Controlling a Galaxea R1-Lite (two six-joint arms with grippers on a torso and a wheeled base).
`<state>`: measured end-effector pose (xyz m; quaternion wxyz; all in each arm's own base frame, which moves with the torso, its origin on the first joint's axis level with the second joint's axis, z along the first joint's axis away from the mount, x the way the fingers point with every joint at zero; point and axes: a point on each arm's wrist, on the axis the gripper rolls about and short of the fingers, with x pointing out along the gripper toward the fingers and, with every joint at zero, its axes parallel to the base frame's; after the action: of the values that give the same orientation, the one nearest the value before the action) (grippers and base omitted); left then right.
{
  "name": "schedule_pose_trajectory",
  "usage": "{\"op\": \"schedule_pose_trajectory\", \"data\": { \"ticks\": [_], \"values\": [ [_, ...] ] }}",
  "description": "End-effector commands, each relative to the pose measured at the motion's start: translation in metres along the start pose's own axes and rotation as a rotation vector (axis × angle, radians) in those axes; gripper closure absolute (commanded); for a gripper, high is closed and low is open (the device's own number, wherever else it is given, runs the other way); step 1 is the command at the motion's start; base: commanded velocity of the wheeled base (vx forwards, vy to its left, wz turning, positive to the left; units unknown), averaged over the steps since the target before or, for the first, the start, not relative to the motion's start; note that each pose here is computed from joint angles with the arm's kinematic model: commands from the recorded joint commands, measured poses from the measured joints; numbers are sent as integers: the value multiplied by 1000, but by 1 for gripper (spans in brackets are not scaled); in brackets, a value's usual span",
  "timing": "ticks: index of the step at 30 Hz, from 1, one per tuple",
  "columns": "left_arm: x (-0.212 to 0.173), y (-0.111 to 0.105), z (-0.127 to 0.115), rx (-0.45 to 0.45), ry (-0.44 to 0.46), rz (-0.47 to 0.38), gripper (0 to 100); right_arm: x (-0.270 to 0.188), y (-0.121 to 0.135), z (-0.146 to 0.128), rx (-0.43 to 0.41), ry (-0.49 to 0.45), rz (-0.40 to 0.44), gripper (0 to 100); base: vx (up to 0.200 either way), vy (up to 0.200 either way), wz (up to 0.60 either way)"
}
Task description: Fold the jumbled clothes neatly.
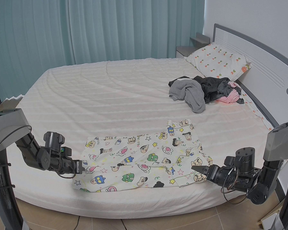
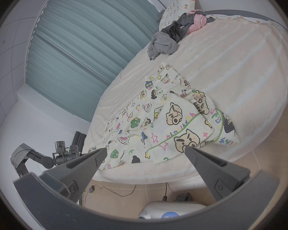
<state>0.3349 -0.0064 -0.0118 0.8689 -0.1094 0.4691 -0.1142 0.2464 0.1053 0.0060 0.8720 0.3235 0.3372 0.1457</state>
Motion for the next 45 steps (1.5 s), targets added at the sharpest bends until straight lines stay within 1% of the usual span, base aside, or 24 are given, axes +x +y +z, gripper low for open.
{"op": "schedule_pose_trajectory", "data": {
  "ticks": [1,7,8,15,24,29,34,43,44,45],
  "values": [
    [0,1,-2,-3,4,1,100,0,-1,-1,1,5,-4,0,0,0,0],
    [2,3,-2,-9,5,5,100,0,-1,-1,1,6,-5,0,0,0,0],
    [3,4,-3,-10,8,5,0,0,-1,-1,1,6,-5,0,0,0,0],
    [6,4,-4,-15,14,3,0,0,-2,-2,2,9,-8,0,0,0,0],
    [6,1,0,0,0,-9,0,1,-4,-3,5,13,-16,0,0,0,0],
    [10,1,6,10,-43,-11,0,2,-4,-3,5,14,-17,0,0,0,0],
    [11,1,11,16,-65,-10,0,2,-4,-3,5,14,-17,0,0,0,0],
    [24,5,4,7,-29,-6,0,1,-4,-3,5,13,-16,0,0,0,0],
    [28,8,2,1,-18,-2,100,1,-4,-3,5,13,-16,0,0,0,0],
    [29,8,1,0,-15,-2,100,1,-4,-3,5,13,-16,0,0,0,0]
  ]
}}
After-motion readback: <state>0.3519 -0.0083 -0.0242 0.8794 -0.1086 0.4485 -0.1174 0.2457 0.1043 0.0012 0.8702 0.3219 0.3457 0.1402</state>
